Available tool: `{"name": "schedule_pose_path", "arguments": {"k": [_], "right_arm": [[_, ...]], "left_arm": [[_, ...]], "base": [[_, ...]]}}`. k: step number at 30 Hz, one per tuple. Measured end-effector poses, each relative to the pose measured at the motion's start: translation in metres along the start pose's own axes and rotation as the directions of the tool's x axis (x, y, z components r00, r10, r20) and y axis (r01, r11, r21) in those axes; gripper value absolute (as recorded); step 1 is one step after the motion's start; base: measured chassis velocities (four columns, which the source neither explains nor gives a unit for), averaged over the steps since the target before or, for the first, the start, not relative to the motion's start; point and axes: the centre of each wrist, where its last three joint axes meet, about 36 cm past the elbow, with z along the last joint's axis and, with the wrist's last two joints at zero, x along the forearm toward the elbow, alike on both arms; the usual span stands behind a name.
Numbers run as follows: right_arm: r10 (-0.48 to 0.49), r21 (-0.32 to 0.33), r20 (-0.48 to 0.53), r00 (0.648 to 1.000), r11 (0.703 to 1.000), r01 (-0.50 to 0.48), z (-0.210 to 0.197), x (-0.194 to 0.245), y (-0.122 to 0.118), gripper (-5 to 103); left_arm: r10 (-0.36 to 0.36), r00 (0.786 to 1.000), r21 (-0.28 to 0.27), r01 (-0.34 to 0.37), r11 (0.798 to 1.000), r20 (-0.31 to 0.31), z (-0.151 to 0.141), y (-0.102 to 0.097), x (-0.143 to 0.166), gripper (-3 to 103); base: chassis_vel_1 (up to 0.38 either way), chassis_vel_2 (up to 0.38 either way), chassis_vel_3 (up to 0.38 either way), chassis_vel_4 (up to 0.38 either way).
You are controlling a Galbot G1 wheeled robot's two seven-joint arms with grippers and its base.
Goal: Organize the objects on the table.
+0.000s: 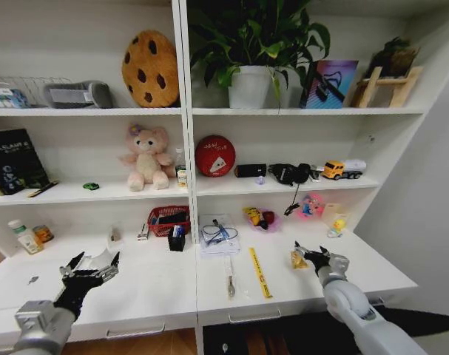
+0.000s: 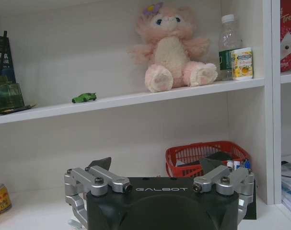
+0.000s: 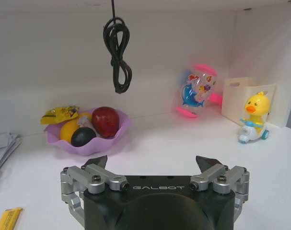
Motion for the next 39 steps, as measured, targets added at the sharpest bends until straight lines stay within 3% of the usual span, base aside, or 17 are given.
{"name": "schedule_pose_path", "arguments": {"k": [9, 14, 17, 21, 24, 27, 35, 39], "right_arm": [[0.009, 0.007, -0.073, 0.997, 1.0, -0.009, 0.021, -0.03, 0.008, 101], [0.02, 0.014, -0.09, 0.996, 1.0, -0.019, 0.031, -0.035, 0.006, 92], [0.012, 0.017, -0.085, 0.996, 1.0, -0.011, 0.035, -0.036, 0.004, 76], [0.011, 0.016, -0.082, 0.997, 1.0, -0.01, 0.035, -0.036, 0.005, 65], [0.008, 0.013, -0.08, 0.997, 1.0, -0.007, 0.035, -0.037, 0.004, 48], [0.008, 0.012, -0.08, 0.997, 1.0, -0.008, 0.035, -0.037, 0.004, 43], [0.019, 0.01, -0.081, 0.997, 1.0, -0.018, 0.036, -0.035, -0.001, 10], [0.022, 0.008, -0.079, 0.997, 1.0, -0.021, 0.035, -0.034, -0.003, 2]], "left_arm": [[0.0, 1.0, 0.0, 0.0, 1.0, 0.0, 0.0, 0.0, 0.0, 100], [0.0, 1.0, 0.0, 0.0, 1.0, 0.0, 0.0, 0.0, 0.0, 100], [0.0, 1.0, 0.0, 0.0, 1.0, 0.0, 0.0, 0.0, 0.0, 100], [0.0, 1.0, 0.0, 0.0, 1.0, 0.0, 0.0, 0.0, 0.0, 100], [0.0, 1.0, 0.0, 0.0, 1.0, 0.0, 0.0, 0.0, 0.0, 100], [0.0, 1.0, 0.0, 0.0, 1.0, 0.0, 0.0, 0.0, 0.0, 100], [0.0, 1.0, 0.0, 0.0, 1.0, 0.0, 0.0, 0.0, 0.0, 100], [0.0, 1.0, 0.0, 0.0, 1.0, 0.0, 0.0, 0.0, 0.0, 100]], "base": [[0.0, 0.0, 0.0, 0.0], [0.0, 0.0, 0.0, 0.0], [0.0, 0.0, 0.0, 0.0], [0.0, 0.0, 0.0, 0.0], [0.0, 0.0, 0.0, 0.0], [0.0, 0.0, 0.0, 0.0], [0.0, 0.0, 0.0, 0.0], [0.0, 0.0, 0.0, 0.0]]}}
